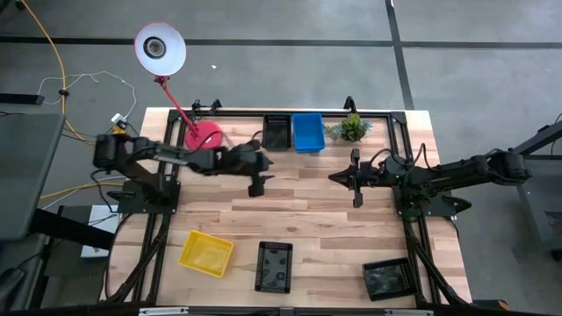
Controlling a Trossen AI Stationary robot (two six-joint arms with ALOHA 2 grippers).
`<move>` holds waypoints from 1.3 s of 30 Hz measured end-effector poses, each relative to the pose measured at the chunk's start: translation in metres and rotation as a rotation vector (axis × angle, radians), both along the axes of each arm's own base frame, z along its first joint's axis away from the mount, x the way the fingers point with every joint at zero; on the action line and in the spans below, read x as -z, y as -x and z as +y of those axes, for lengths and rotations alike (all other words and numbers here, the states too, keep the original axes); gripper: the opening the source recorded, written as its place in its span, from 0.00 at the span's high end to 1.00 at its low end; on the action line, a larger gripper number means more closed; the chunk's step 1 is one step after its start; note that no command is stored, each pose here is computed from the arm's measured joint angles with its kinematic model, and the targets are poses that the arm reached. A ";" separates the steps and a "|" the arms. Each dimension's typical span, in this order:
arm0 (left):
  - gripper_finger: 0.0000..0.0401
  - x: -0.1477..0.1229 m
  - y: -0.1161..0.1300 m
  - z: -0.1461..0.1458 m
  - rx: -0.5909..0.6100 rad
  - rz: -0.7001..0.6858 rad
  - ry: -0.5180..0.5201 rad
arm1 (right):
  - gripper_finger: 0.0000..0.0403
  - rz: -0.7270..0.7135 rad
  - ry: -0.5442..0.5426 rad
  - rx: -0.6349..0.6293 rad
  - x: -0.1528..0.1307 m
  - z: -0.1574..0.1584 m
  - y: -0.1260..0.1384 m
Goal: Stack baskets by color
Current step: Stack the bottom left black bin on the top black bin
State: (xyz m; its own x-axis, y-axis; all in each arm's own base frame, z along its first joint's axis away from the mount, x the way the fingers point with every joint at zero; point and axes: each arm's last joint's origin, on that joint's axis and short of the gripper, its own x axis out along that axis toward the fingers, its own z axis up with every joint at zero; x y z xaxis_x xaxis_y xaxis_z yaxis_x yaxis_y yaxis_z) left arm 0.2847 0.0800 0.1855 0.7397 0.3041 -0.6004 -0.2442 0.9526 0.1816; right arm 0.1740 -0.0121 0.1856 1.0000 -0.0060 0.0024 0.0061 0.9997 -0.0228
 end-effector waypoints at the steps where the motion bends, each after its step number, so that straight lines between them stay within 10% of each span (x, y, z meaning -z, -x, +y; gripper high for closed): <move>1: 0.48 -0.001 -0.004 0.008 -0.004 0.047 0.004 | 1.00 0.005 -0.001 -0.001 0.001 0.000 0.000; 10: 0.48 0.002 -0.017 0.066 -0.002 0.335 -0.037 | 1.00 0.036 -0.020 -0.002 0.003 0.000 0.000; 20: 0.48 0.002 -0.015 0.065 0.092 0.302 0.101 | 1.00 0.049 -0.004 -0.002 0.005 0.000 0.000; 27: 0.48 -0.015 -0.021 0.017 0.266 0.221 0.360 | 1.00 0.049 -0.009 -0.002 0.005 0.000 0.000; 39: 0.48 -0.022 -0.033 -0.146 0.398 0.253 0.142 | 1.00 0.049 -0.009 -0.002 0.005 0.000 0.000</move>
